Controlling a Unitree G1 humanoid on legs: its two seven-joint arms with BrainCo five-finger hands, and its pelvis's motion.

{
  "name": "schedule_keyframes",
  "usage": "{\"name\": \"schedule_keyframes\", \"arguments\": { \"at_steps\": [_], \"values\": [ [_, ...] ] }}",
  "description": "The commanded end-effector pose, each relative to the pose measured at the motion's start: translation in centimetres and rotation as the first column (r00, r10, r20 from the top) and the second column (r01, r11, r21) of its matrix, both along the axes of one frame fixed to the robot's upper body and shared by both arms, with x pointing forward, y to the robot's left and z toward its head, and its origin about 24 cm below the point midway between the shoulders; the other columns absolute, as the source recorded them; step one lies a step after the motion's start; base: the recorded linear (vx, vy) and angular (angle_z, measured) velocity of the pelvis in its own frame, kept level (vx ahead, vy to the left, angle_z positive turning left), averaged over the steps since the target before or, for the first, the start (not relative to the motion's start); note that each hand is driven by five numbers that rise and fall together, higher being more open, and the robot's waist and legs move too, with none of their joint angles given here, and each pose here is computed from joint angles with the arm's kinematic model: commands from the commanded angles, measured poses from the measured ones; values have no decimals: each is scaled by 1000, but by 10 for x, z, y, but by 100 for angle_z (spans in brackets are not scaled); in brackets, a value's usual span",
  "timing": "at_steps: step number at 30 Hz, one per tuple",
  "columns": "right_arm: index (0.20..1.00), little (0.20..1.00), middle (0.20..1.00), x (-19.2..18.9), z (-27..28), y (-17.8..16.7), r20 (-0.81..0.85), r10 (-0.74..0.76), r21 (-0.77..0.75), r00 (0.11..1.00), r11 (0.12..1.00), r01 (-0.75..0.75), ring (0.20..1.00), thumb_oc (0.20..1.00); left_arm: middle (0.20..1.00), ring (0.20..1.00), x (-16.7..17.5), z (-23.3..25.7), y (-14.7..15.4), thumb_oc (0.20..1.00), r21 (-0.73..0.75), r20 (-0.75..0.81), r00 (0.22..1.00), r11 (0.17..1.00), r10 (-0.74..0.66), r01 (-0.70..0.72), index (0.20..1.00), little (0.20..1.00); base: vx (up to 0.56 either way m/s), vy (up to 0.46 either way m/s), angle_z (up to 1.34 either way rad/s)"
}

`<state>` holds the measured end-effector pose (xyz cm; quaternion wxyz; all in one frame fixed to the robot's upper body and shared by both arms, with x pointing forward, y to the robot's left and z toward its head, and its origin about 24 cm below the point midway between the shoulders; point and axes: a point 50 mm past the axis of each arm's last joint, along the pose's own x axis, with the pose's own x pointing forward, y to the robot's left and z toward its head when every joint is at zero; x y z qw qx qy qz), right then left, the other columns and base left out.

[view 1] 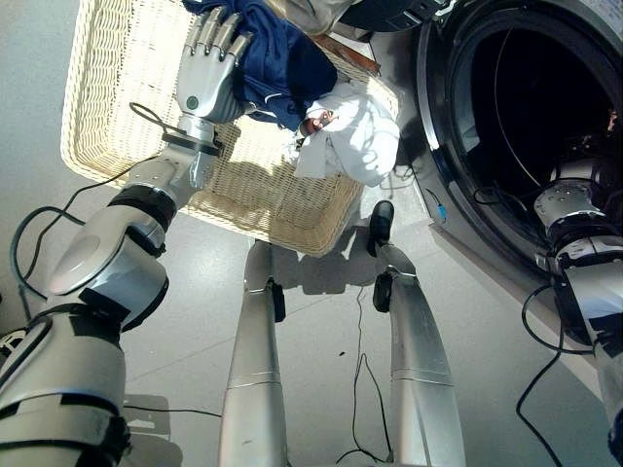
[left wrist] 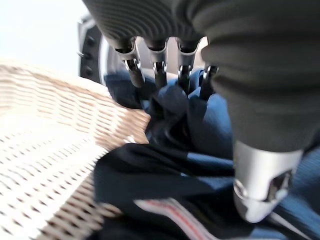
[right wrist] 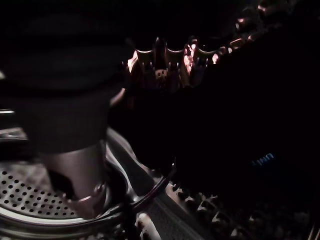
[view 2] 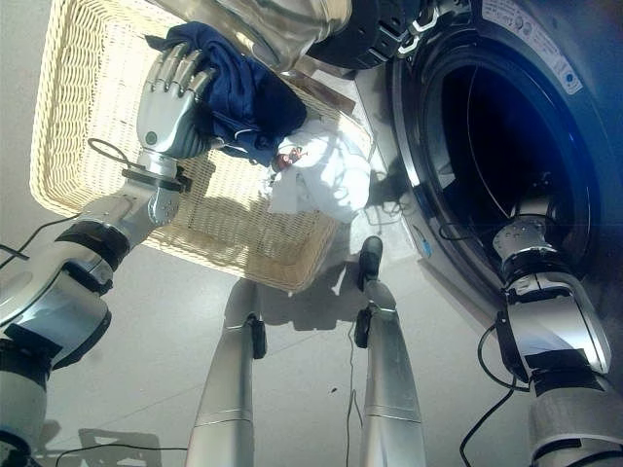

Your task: Put the clothes into the washing machine.

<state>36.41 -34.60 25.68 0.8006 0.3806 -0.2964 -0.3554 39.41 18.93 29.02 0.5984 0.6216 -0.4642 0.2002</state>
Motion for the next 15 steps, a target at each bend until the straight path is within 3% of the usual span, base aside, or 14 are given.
{"name": "schedule_keyframes", "arguments": {
  "at_steps": [1, 6, 15],
  "values": [
    [1000, 1000, 1000, -5, 22, 0, 81, -34, -49, 996, 998, 38, 1000, 1000, 1000, 1000, -1, 31, -15, 1000, 32, 56, 998, 999, -41, 39, 1000, 1000, 0, 0, 0],
    [1000, 1000, 1000, -4, 23, 1, 86, -25, -54, 996, 998, 30, 1000, 1000, 1000, 1000, 3, 22, -26, 1000, 98, -57, 997, 993, -58, 63, 1000, 1000, 0, 0, 0],
    [1000, 1000, 1000, 3, 23, 10, 62, 43, -111, 997, 993, -36, 1000, 1000, 1000, 1000, 15, 13, -22, 1000, 123, -224, 971, 991, 81, -55, 1000, 1000, 0, 0, 0]
  ]
}}
